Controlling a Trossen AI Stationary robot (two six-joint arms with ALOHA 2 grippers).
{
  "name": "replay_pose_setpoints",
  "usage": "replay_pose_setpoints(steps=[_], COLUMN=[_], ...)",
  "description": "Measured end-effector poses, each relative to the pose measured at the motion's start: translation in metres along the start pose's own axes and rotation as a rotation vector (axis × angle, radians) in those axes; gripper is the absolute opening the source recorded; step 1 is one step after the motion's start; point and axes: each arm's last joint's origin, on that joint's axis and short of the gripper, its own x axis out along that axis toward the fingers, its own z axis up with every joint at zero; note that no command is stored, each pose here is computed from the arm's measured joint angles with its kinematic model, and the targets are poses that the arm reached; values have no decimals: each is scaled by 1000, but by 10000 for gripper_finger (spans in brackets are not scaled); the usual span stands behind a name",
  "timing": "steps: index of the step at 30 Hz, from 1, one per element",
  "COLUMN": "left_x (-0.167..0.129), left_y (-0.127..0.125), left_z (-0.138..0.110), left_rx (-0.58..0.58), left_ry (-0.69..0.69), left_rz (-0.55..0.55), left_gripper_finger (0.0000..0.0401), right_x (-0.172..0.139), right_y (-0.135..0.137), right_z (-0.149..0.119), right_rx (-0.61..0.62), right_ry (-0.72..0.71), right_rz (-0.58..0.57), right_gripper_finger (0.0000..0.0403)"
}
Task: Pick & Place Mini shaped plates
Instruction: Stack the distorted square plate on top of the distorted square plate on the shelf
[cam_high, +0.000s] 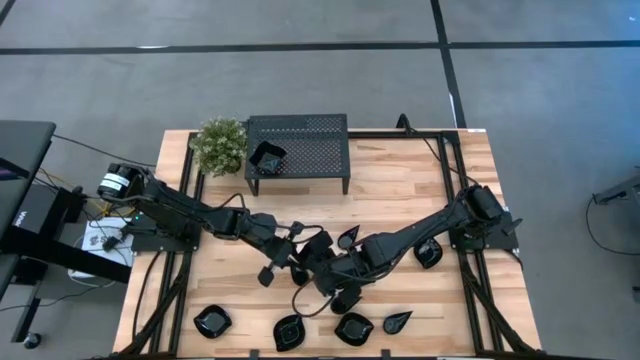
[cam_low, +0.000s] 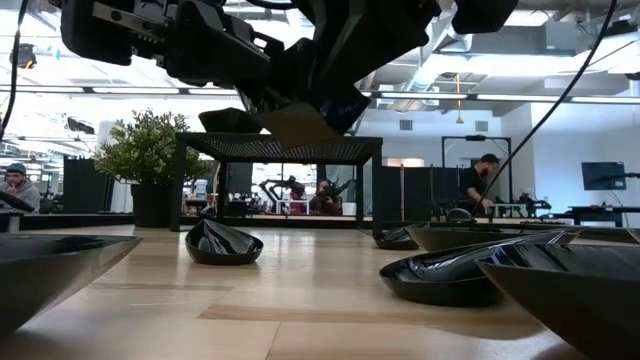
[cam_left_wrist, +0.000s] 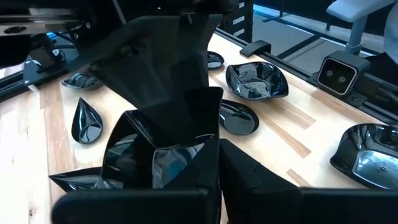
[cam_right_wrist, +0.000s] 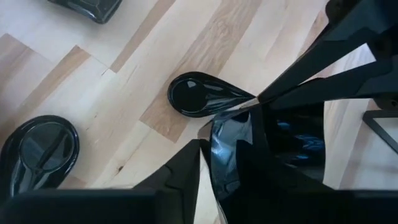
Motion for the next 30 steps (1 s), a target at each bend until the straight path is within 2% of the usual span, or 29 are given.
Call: replay_pose_setpoints(steps=[4, 10, 16, 19, 24, 26, 30], left_x=[0, 0, 0, 0, 0, -1, -12], left_y=[0, 1, 0, 0, 0, 1, 6], left_z=[1, 1, 0, 0, 0, 1, 11], left_rx=[0, -2, -5, -27, -37, -36, -49], left_ry=[-4, -6, 2, 2, 0, 0, 0], left_rz=[1, 0, -8, -8, -8, 17, 171], left_gripper_finger=[11, 8, 7, 9, 8, 7, 12], right_x=[-7, -39, -73, -92, -120, -134, -164], right_y=[0, -5, -13, -12, 2, 10, 33], right_z=[5, 25, 31, 28, 14, 7, -9], right_rx=[-18, -24, 151, 251, 353, 365, 379], right_ry=[6, -2, 64, 151, 354, 395, 276], right_rz=[-7, -15, 4, 22, 34, -2, -171], right_gripper_finger=[109, 109, 109, 108, 108, 108, 108])
